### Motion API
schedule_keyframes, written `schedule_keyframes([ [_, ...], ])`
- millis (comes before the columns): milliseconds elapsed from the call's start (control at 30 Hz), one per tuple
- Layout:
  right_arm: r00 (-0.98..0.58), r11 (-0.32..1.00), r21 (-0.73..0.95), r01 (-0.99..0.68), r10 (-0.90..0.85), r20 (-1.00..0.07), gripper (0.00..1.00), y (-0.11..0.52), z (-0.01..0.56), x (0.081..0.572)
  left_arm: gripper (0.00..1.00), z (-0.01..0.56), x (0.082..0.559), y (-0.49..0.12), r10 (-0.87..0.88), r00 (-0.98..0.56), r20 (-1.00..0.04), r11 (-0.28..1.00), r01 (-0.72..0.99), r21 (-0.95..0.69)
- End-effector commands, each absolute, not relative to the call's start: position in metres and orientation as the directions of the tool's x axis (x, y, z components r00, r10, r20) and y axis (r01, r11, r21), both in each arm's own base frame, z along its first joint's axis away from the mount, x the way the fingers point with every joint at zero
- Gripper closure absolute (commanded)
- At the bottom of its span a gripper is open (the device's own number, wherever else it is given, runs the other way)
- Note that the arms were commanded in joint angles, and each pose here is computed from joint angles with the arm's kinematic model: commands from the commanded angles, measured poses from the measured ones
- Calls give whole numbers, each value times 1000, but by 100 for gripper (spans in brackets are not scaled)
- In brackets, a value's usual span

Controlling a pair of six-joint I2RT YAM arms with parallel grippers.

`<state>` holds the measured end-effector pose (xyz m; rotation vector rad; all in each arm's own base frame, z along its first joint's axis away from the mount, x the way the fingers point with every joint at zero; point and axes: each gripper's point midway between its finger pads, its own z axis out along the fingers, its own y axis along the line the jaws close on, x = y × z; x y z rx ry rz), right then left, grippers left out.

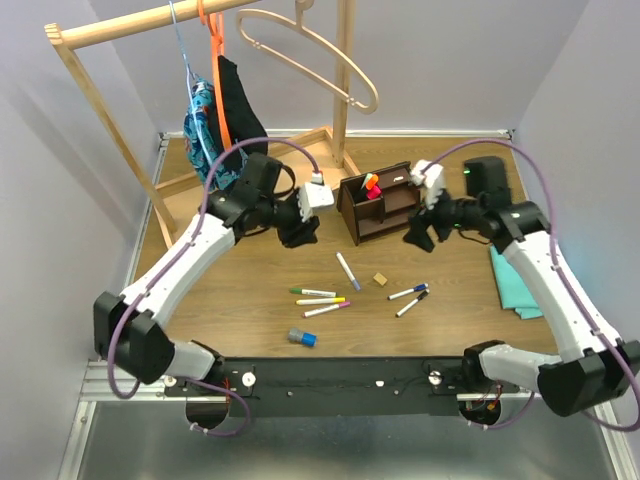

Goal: Sort the stationery into containers
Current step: Pick up the pen from the center of the board.

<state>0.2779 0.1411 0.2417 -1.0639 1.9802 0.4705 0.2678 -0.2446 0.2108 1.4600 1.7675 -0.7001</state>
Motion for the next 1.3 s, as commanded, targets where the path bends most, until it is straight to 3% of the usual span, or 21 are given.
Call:
schedule_keyframes([
  [0,-267,458,-59,-887,-614,-743,23,189,212,269,44,335,258,-251,414,120,-902,239,942,236],
  [100,-285,452,-27,-892,-607,-742,23,225,200,274,41,380,239,-239,354,221,-909,270,906,325],
  [167,-289,434,-16,-901,-626,-724,23,250,186,273,38,405,240,-221,337,236,-912,393,845,364],
  [367,-236,324,10,-946,-667,-707,23,320,155,256,36,441,233,-173,299,248,-922,586,715,382],
  [500,-255,324,31,-945,-677,-691,22,352,129,263,33,467,239,-139,217,229,-949,712,628,314],
  [867,-136,210,-67,-975,-812,-567,23,394,57,263,30,473,217,-113,186,260,-948,765,567,305],
  [1267,-113,171,-60,-984,-839,-531,23,416,34,251,29,462,221,-110,167,248,-954,783,555,281],
])
